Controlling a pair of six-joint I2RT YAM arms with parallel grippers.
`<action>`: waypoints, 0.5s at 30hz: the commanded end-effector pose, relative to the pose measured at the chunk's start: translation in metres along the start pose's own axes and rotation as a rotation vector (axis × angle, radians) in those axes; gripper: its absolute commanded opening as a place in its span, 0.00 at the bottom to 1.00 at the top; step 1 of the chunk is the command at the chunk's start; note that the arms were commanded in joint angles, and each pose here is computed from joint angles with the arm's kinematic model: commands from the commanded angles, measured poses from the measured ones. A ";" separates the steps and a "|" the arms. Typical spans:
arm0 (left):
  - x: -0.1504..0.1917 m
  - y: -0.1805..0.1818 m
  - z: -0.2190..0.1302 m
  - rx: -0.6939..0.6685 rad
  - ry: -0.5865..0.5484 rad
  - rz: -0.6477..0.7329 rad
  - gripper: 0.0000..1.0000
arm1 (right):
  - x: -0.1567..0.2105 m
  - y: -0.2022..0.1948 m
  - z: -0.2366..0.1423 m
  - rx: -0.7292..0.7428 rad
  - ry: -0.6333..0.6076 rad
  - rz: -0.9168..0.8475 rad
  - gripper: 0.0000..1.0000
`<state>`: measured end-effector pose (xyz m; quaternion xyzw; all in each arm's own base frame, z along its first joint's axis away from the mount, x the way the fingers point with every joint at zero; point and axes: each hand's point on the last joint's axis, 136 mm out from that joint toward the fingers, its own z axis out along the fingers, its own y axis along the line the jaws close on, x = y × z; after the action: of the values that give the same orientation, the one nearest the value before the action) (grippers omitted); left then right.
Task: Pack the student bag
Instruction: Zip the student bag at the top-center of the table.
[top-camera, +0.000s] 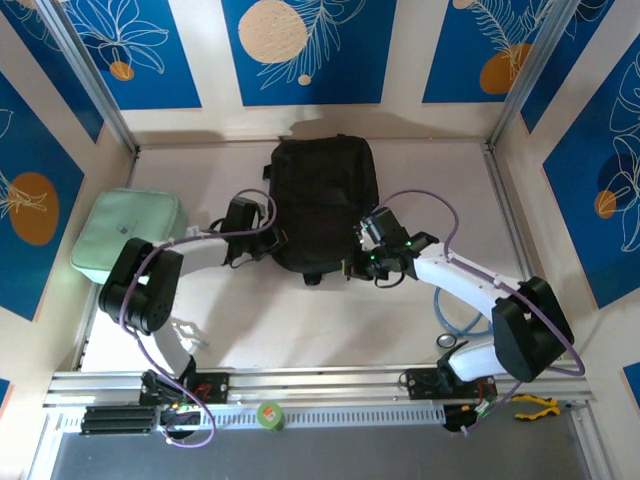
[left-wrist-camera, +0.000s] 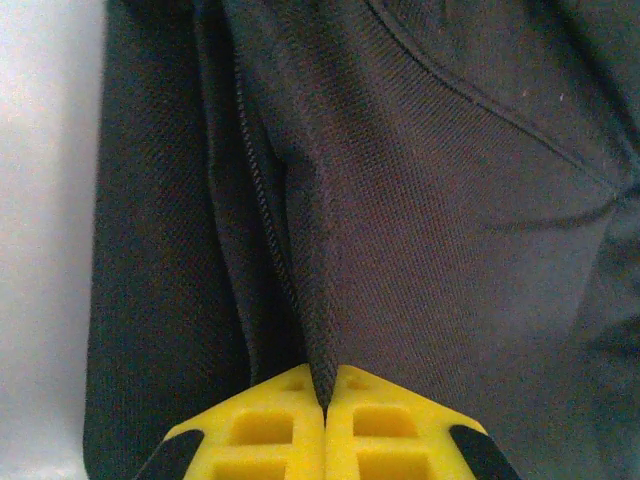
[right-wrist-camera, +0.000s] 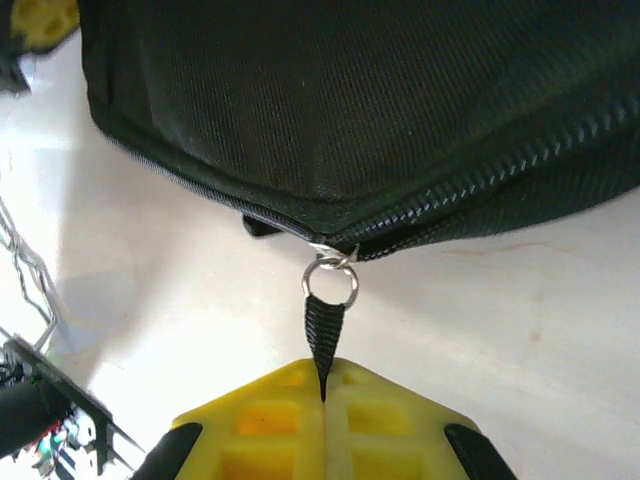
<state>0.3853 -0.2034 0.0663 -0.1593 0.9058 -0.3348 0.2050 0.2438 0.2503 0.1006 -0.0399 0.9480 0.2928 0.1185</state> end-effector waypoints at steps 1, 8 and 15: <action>-0.039 0.010 -0.031 -0.075 -0.140 0.057 0.12 | 0.005 0.036 0.006 -0.102 0.052 -0.080 0.00; -0.031 0.022 -0.090 -0.126 -0.223 0.018 0.48 | -0.018 0.093 0.022 -0.205 0.033 -0.161 0.00; 0.015 0.016 -0.097 -0.036 -0.136 -0.085 0.60 | -0.022 0.127 0.031 -0.266 0.063 -0.228 0.00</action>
<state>0.3464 -0.1331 0.1373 -0.2108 0.8796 -0.3011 0.3020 0.2572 0.3541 0.1316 -0.1373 0.9135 0.3659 0.1129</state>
